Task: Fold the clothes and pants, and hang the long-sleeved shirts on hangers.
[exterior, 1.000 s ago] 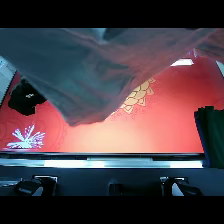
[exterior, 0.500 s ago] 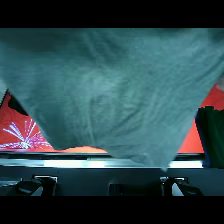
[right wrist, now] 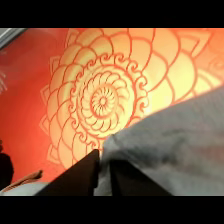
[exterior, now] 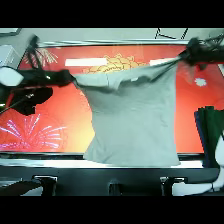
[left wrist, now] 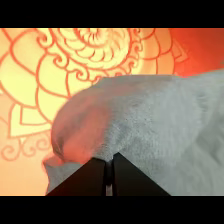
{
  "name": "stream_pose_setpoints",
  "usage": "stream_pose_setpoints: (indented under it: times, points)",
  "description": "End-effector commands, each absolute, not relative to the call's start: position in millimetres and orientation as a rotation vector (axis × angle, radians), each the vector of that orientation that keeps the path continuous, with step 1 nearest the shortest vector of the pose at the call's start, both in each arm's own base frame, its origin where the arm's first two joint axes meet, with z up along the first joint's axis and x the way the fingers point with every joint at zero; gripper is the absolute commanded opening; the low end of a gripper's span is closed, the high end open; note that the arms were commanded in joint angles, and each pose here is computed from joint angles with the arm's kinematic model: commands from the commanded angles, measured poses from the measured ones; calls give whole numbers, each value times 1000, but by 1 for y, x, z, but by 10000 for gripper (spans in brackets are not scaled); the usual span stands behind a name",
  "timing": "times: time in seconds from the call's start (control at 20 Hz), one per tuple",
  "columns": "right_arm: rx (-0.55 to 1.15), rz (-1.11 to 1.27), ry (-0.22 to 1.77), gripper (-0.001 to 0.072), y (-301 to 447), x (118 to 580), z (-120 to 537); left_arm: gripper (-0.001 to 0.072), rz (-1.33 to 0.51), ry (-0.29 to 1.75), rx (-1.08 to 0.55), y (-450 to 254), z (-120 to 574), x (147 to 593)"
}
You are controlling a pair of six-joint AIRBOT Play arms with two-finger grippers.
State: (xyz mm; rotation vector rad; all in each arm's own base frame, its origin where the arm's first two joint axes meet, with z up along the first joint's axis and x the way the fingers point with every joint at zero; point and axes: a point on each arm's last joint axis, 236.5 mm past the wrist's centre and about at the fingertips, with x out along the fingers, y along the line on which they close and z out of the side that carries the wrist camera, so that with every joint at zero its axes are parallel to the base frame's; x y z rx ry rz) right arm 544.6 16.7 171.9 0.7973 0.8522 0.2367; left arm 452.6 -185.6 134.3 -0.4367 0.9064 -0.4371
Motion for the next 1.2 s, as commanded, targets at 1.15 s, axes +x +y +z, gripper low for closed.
stream_pose_setpoints:
  times: [1.15]
  points:
    - [988,118,1721,689,129,188,-100,25,-346,1084,-488,-135,63,462]
